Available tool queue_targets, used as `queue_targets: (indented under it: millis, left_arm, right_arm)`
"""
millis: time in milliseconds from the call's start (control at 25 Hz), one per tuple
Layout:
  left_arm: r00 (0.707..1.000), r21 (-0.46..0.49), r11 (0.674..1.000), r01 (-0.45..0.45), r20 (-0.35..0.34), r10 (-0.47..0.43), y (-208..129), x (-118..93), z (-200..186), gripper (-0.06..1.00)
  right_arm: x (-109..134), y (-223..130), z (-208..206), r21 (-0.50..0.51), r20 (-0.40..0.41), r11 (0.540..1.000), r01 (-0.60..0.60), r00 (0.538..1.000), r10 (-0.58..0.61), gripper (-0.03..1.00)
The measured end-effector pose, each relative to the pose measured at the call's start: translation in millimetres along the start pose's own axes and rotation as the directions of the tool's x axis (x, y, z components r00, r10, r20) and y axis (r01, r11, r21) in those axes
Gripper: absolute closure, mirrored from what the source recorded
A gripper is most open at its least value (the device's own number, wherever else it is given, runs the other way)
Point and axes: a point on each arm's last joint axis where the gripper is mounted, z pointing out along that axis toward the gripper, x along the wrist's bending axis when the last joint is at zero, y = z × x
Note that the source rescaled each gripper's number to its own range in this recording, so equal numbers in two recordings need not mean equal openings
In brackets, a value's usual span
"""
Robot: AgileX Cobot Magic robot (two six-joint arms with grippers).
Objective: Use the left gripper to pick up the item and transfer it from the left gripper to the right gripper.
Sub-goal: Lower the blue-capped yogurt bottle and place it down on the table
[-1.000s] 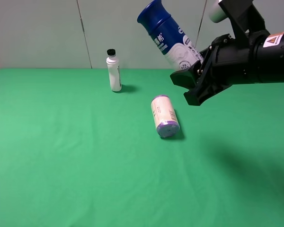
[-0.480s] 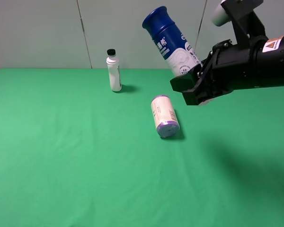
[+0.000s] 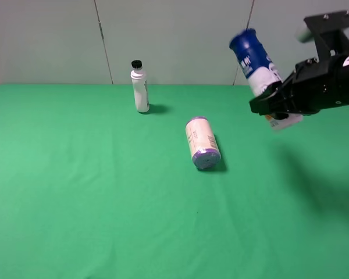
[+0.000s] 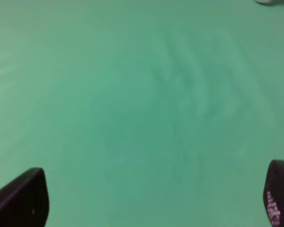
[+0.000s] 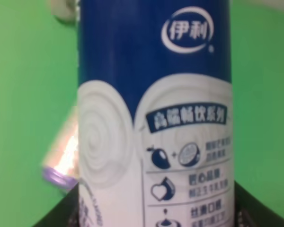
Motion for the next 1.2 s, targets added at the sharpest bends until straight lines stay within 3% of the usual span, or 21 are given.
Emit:
queue_targets:
  millis: [240, 560, 1200]
  left_arm:
    - [1.0, 0.0, 1.0, 0.006, -0.008, -0.006, 0.0, -0.1, 0.0, 0.14]
    - [1.0, 0.0, 1.0, 0.005, -0.008, -0.005, 0.0, -0.1, 0.0, 0.14]
    - [1.0, 0.0, 1.0, 0.005, -0.009, -0.005, 0.0, 0.0, 0.0, 0.14]
  right_arm:
    - [-28.0, -14.3, 25.1, 0.119, 0.06, 0.99, -0.071, 0.996, 0.065, 0.97]
    - [-45.9, -35.4, 56.7, 0.258, 0.086, 0.959, -0.113, 0.992, 0.094, 0.97]
    - [-54.4, -68.2, 98.9, 0.425, 0.085, 0.894, -0.144, 0.989, 0.119, 0.97]
